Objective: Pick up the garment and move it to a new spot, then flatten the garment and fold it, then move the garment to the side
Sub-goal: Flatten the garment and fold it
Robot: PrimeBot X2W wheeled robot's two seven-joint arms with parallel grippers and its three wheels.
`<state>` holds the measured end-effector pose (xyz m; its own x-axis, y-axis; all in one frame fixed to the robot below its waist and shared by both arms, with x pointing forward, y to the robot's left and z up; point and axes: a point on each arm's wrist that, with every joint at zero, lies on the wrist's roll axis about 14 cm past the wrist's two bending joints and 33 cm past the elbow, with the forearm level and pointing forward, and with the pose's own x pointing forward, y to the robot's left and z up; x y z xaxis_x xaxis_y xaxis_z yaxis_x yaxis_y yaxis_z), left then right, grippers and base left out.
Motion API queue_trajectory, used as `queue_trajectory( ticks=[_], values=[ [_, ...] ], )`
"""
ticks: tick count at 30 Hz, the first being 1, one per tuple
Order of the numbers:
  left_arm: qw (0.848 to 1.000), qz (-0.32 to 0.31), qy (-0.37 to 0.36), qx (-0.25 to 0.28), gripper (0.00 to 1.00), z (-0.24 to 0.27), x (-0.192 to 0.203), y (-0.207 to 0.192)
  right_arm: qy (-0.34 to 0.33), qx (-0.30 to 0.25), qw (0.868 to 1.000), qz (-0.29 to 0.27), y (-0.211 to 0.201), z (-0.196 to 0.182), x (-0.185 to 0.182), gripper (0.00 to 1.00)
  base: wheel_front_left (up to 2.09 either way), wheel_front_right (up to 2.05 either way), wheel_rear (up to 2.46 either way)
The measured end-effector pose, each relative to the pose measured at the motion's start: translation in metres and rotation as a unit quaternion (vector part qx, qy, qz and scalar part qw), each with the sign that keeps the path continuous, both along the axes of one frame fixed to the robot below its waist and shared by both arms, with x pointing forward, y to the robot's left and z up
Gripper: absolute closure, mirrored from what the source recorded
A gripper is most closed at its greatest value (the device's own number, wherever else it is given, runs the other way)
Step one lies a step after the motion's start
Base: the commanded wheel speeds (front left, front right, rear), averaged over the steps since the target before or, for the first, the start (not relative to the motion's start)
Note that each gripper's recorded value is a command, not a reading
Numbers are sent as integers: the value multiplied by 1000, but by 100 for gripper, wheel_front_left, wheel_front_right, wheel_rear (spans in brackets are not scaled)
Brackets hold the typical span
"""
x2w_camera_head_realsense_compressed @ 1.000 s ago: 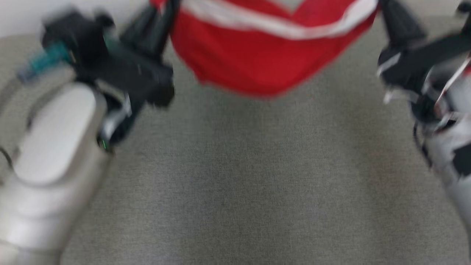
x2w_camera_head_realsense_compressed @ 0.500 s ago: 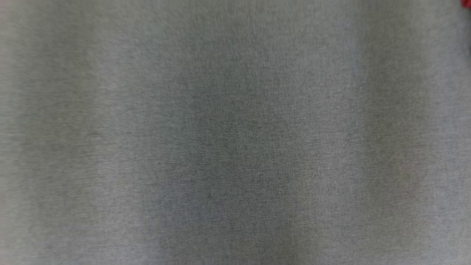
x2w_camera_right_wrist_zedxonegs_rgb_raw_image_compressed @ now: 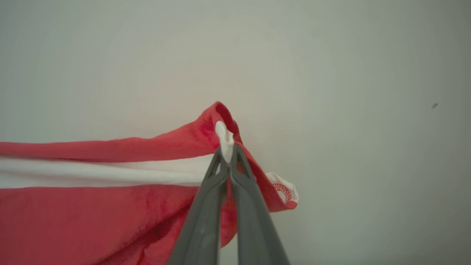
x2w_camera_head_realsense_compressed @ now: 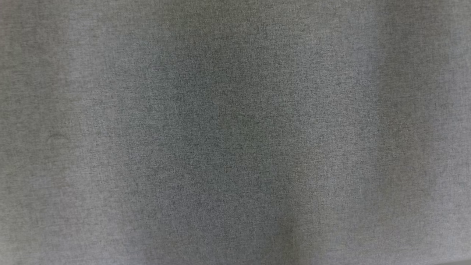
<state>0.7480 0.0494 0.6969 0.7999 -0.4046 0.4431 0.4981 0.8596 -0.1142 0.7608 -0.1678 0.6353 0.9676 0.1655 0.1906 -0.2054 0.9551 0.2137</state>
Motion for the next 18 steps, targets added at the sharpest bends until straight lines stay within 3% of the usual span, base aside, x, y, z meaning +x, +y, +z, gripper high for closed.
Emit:
queue_trajectory(
  ticks=[9,18],
  values=[
    [998,-24,46,-20,100,-54,-15,-2,18,10,1000,23,12,-43,-19,100,0,0,0],
    [994,-32,90,-46,100,-113,-80,11,78,44,994,63,22,-113,-90,100,0,0,0]
  ],
)
